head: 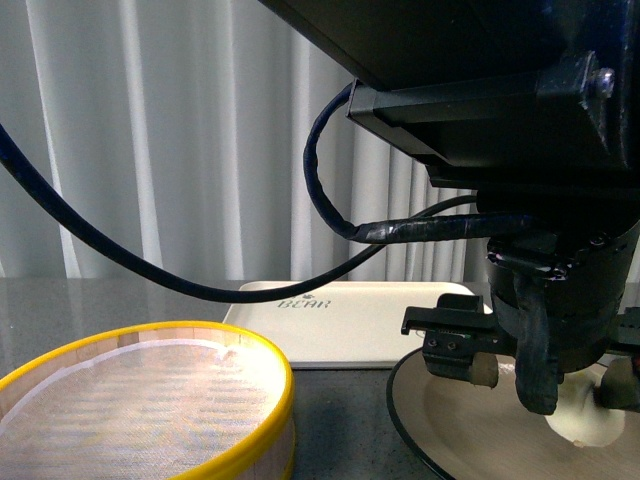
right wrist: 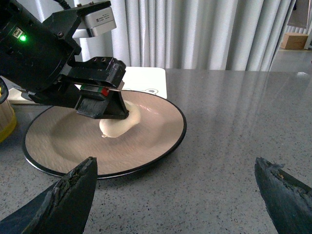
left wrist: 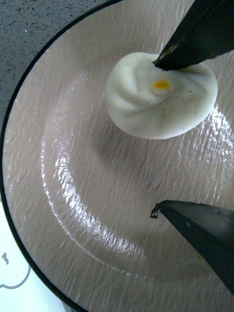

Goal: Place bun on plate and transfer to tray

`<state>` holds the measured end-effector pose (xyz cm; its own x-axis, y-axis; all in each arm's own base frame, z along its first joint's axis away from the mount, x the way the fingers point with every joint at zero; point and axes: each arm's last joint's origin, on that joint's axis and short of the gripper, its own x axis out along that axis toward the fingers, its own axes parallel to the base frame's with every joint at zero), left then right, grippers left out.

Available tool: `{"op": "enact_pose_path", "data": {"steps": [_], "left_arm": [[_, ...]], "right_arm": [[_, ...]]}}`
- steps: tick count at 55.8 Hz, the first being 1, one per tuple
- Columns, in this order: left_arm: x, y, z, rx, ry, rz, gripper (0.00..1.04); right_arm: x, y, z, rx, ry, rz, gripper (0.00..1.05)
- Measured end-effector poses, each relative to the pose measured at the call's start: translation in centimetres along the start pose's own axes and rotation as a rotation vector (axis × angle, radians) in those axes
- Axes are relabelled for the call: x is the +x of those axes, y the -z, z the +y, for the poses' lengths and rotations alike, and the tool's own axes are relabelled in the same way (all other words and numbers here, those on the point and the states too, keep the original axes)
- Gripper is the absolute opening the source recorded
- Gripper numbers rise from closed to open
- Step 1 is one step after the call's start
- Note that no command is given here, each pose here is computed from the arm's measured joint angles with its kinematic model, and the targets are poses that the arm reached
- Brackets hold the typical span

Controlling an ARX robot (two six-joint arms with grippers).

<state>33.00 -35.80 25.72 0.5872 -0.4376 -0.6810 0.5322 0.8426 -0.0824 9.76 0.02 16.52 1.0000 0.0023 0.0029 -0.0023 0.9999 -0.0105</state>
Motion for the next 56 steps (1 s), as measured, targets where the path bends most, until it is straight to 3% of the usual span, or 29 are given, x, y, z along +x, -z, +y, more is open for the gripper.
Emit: {"op": "enact_pose_path", "data": {"steps": [9, 39, 51, 56], "left_arm": [[-0.1, -0.3, 0.0, -0.001, -0.012, -0.008, 1.0], [-0.3, -2.1, 1.9, -0.036, -0.041, -0.036, 0.98], [-1.2, -3.9, 6.6, -0.104, -0.115, -0.083, 0.98], [-3.5, -5.1, 11.4, -0.174, -0.175, -0.148, 0.98]], "right_arm": [[0.0, 0.0, 0.0, 0.0, 0.0, 0.0, 0.96], [0.0, 0.0, 0.0, 0.0, 0.0, 0.0, 0.96], [0.0, 0.0, 0.0, 0.0, 0.0, 0.0, 0.96], [0.0, 0.0, 0.0, 0.0, 0.0, 0.0, 0.96]]}}
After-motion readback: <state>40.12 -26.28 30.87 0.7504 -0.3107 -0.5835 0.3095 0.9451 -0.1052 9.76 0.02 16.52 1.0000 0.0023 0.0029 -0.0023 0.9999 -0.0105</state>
